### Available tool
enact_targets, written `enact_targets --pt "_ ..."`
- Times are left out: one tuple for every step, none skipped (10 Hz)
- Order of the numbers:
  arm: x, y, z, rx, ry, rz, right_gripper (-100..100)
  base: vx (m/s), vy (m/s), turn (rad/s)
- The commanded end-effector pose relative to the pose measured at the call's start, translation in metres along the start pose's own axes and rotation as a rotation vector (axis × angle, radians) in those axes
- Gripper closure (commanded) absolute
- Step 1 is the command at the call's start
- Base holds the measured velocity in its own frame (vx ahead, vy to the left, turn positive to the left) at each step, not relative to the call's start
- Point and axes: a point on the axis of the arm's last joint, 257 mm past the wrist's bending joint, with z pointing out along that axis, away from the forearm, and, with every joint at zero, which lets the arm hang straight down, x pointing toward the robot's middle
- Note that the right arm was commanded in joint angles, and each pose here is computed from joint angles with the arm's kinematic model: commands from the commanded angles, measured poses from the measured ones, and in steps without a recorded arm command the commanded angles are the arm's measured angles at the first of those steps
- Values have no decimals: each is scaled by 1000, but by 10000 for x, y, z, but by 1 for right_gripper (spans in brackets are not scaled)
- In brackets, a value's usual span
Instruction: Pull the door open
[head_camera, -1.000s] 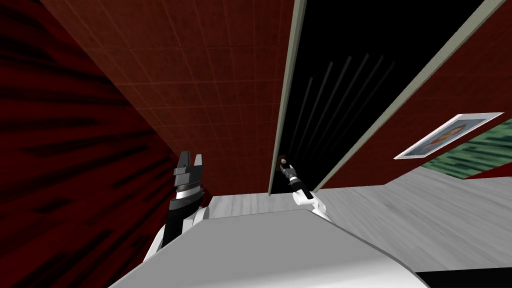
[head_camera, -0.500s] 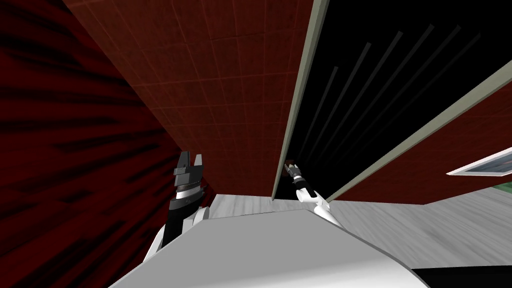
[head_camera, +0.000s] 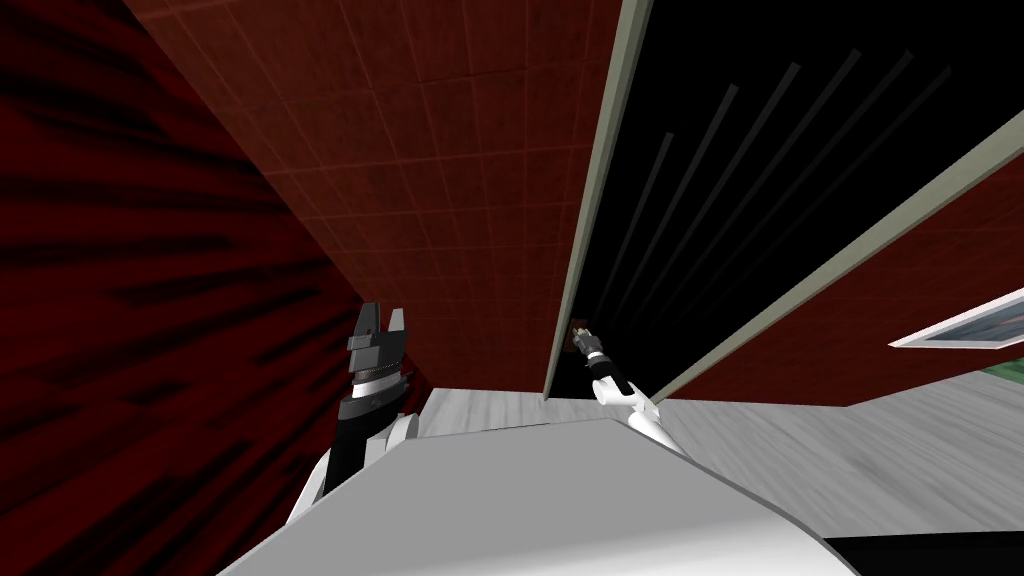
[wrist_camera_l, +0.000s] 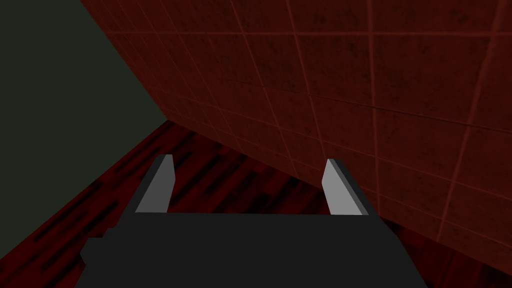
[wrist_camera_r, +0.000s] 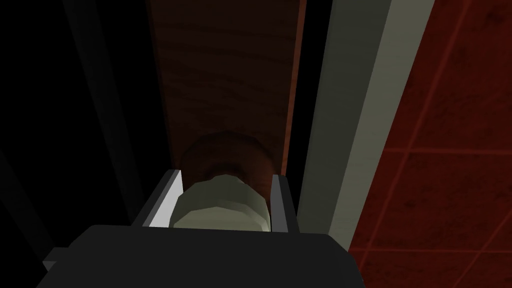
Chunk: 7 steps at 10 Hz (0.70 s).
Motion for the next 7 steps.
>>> enact_targets --pt "-13 11 5 -1 -4 2 100 0 0 0" --pt "3 -4 -13 2 0 36 100 -6 -6 26" --pt "3 -5 -16 2 0 45 100 -11 -11 27" --pt "5 -8 -25 3 0 72 100 -13 -10 36" --pt "6 -10 -31 4 0 91 100 -17 -12 29" --pt "6 -12 -38 5 0 109 100 -16 -11 21" --pt "7 -14 -44 6 0 127 100 -15 -7 20"
